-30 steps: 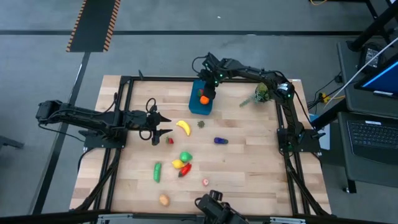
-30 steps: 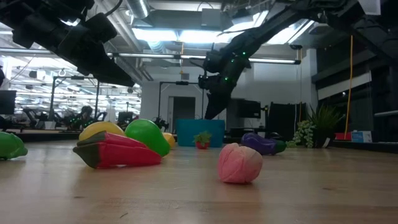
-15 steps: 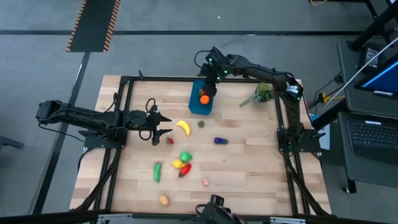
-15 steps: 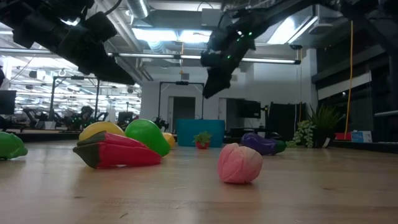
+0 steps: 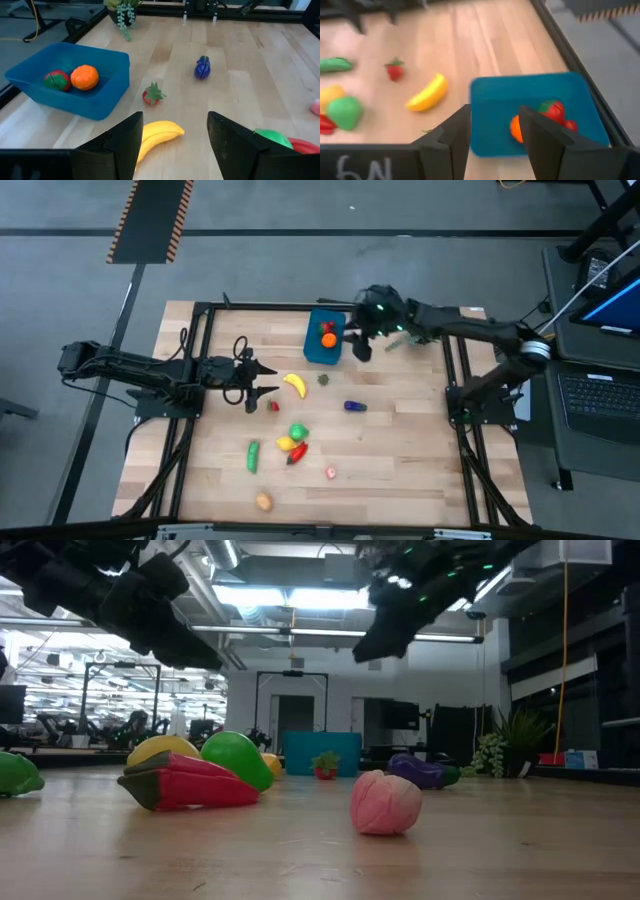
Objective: Pick and placing Produce into tupperware
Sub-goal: Put the left strawberry into the blue bin
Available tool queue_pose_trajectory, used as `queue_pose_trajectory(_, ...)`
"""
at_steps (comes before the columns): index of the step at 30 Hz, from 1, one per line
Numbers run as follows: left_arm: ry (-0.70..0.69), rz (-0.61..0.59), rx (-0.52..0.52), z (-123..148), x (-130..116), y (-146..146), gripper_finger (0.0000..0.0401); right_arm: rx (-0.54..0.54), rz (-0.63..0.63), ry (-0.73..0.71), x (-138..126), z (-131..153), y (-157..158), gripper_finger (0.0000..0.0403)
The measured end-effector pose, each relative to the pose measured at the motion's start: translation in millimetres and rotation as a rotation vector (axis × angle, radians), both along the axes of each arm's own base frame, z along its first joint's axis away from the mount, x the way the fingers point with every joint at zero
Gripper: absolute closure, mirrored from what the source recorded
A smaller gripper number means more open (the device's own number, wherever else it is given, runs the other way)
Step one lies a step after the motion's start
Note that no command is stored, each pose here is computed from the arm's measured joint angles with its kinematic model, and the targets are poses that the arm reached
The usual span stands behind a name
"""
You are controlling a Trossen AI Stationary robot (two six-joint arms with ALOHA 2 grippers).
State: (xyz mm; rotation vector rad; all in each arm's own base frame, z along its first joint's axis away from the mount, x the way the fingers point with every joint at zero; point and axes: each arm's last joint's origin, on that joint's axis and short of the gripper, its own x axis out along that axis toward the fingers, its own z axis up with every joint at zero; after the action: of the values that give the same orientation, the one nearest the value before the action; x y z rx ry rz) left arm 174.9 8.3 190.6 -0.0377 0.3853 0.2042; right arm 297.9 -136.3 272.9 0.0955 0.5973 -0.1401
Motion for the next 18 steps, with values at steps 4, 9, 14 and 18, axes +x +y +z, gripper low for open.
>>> queue_pose_trajectory(4,0.0,0.001,-0.003,0,0,0,0.0187,-0.021,0.03,-0.147,-23,0,29,0.0237)
queue_pose_trajectory(9,0.049,-0.034,-0.019,-2,-1,-1,0.0187,-0.014,0.05,-0.339,-52,-4,56,0.0237)
queue_pose_trajectory(14,0.2,-0.05,-0.024,8,0,-5,0.0187,-0.01,0.081,-0.464,-78,-10,75,0.0237)
queue_pose_trajectory(18,0.283,-0.075,-0.02,22,8,-10,0.0187,0.012,0.107,-0.45,-88,-25,86,0.0237)
